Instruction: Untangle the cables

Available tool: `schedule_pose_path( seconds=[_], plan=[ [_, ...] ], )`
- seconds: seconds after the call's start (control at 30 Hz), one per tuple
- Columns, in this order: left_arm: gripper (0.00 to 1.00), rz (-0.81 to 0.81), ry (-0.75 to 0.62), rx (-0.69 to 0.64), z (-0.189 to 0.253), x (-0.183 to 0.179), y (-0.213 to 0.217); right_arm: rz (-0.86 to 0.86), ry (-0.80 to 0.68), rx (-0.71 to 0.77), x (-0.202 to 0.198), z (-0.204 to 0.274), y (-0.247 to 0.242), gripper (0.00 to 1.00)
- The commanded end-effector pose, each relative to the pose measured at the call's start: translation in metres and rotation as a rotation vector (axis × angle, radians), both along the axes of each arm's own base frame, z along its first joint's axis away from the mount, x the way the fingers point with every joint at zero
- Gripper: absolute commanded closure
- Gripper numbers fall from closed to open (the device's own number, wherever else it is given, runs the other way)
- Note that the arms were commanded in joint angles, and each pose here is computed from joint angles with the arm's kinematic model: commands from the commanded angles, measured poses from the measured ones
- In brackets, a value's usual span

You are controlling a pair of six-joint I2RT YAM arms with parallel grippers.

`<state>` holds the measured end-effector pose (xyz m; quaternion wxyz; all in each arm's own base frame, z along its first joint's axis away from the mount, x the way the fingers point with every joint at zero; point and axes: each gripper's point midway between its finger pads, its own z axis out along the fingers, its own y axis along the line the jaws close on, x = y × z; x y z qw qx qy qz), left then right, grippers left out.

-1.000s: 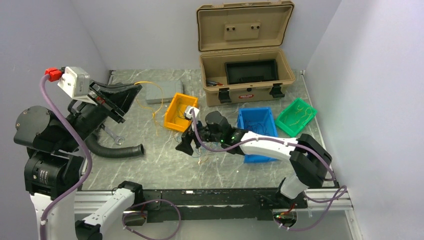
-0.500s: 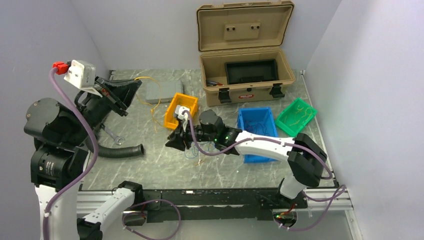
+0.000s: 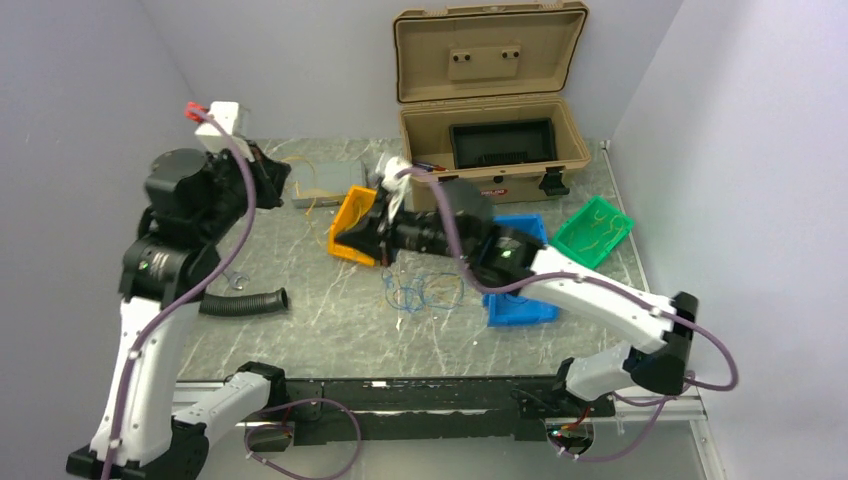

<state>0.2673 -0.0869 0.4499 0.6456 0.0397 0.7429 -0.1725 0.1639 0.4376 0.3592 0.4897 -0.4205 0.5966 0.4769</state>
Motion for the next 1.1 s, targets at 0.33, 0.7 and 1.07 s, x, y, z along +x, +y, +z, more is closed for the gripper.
schedule_pose_path(
  seconds=[0.33, 0.7, 1.07],
  plan=[
    [1.00, -0.219, 0.257, -0.148, -0.118, 0.028, -0.057, -0.131, 0.065, 0.362, 0.028, 0.189, -0.094, 1.00],
    [0.61, -0.464, 0.320, -0.304, -0.153, 0.010, -0.102, -0.291, 0.018, 0.341, 0.070, 0.206, -0.119, 1.00],
    [0.02, -0.458, 0.097, -0.259, -0.131, -0.008, -0.094, -0.498, 0.118, 0.219, 0.126, 0.172, -0.134, 1.00]
  ],
)
